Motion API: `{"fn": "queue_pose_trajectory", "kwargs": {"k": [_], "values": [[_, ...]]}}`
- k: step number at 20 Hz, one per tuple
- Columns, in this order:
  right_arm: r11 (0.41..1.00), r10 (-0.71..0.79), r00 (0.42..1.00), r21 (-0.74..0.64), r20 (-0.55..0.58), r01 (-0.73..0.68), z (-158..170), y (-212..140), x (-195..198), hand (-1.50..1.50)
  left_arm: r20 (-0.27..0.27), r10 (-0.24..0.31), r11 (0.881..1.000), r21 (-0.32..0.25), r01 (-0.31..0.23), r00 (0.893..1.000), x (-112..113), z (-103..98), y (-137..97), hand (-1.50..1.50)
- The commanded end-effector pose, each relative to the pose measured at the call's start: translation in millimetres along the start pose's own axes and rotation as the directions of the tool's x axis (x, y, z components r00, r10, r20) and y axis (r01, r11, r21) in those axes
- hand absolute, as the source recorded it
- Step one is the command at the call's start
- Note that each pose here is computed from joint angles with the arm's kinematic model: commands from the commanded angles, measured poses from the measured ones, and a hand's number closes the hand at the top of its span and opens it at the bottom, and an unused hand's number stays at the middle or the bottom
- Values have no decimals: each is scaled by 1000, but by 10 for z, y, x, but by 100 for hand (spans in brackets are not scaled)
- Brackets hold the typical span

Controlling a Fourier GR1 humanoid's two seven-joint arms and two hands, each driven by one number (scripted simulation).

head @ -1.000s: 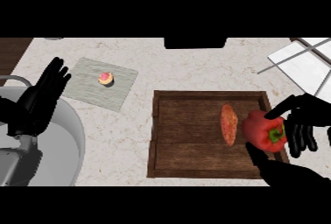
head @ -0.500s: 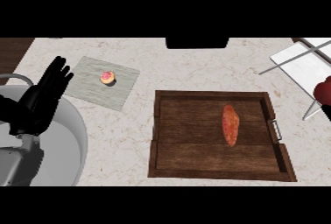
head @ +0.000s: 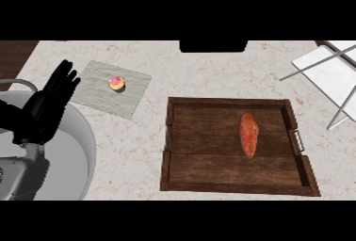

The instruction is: Pick the bell pepper from the tray and place it in the tiered shelf

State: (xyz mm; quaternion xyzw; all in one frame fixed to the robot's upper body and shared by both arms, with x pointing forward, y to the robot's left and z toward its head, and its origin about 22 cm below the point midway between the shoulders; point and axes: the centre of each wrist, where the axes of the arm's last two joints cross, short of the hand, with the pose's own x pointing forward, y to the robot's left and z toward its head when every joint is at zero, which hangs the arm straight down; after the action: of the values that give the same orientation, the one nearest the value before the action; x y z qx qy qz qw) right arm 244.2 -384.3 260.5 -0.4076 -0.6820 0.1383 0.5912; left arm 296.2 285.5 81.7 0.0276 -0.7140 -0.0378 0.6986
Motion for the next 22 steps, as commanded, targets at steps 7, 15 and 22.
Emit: {"fn": "queue_pose_trajectory", "kwargs": {"k": [7,15,22], "values": [[1000,-5,1000,-26,-27,5,-331,-143,-706,150,-64,25,999,30,-23,998,107,-31,-56,0],[999,-28,999,-36,-17,27,-345,-385,-1212,150,-65,-10,999,42,13,998,-189,-19,49,0],[992,-31,978,-123,-206,5,-524,-324,-1528,150,-64,-5,1000,25,7,998,-155,27,-139,0]]}}
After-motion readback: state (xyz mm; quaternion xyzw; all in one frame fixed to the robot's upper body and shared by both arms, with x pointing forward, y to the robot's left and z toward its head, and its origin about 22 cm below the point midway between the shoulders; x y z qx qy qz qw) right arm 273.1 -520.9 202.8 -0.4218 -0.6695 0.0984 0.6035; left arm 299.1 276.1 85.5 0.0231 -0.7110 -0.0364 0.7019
